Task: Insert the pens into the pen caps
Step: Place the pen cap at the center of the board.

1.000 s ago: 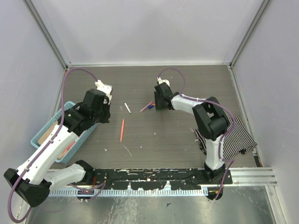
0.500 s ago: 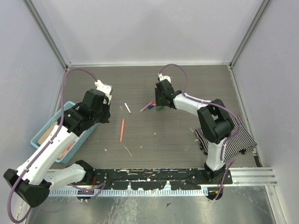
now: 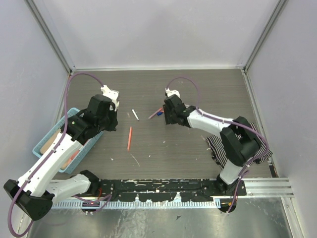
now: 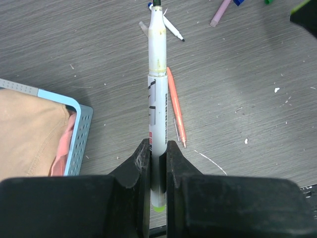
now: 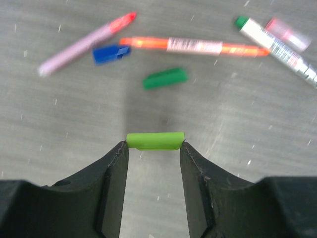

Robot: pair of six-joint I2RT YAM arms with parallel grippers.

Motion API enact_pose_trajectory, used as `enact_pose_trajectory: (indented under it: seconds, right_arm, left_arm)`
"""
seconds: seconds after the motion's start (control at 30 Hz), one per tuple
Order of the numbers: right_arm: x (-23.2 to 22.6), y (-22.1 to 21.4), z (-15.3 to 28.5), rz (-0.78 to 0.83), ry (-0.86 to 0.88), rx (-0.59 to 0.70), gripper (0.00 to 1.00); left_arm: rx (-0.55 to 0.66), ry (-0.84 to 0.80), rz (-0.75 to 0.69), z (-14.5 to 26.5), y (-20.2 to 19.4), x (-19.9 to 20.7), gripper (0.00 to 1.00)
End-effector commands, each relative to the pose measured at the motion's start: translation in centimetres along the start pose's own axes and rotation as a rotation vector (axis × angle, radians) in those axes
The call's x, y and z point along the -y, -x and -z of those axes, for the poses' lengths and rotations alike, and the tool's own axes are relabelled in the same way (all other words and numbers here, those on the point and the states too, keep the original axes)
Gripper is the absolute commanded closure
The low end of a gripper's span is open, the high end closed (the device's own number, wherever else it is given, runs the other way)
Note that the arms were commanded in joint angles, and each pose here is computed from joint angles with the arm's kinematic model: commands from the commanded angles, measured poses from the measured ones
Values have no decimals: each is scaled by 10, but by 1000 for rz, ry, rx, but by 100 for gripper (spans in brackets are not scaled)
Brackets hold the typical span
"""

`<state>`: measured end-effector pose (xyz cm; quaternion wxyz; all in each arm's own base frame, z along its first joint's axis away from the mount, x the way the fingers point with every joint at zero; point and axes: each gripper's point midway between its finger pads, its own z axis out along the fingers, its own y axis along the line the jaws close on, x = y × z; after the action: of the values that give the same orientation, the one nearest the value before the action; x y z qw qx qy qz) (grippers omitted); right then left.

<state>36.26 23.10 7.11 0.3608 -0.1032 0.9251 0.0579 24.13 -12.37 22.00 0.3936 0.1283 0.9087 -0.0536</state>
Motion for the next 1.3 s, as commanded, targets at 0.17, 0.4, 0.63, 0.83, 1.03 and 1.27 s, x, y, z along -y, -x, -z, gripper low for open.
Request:
enact_pose_trajectory:
  seconds: [0.17,0.4,0.63,0.83,1.03,1.27]
  right_arm:
    - [-23,-76,50,63,32,-109,52]
    - [-31,-124,70,15,5,-165,52]
    - [-37,-145,70,1,-21,-191,44]
    - [-44,-123,86,67,43,-145,27]
    - [-59,-102,108,373,208,-137,25]
    - [-70,-107,106,522,284,-207,25]
  left_arm:
    - [12,-17,13,-3,-3,2,100]
    - [-1,-24,13,-4,-9,3,100]
    - [-4,-21,16,-3,-12,2,100]
    - [1,-6,13,0,-13,-2,100]
    - [-2,-1,8,12,-12,-5,100]
    - [29,16,17,24,-16,-13,100]
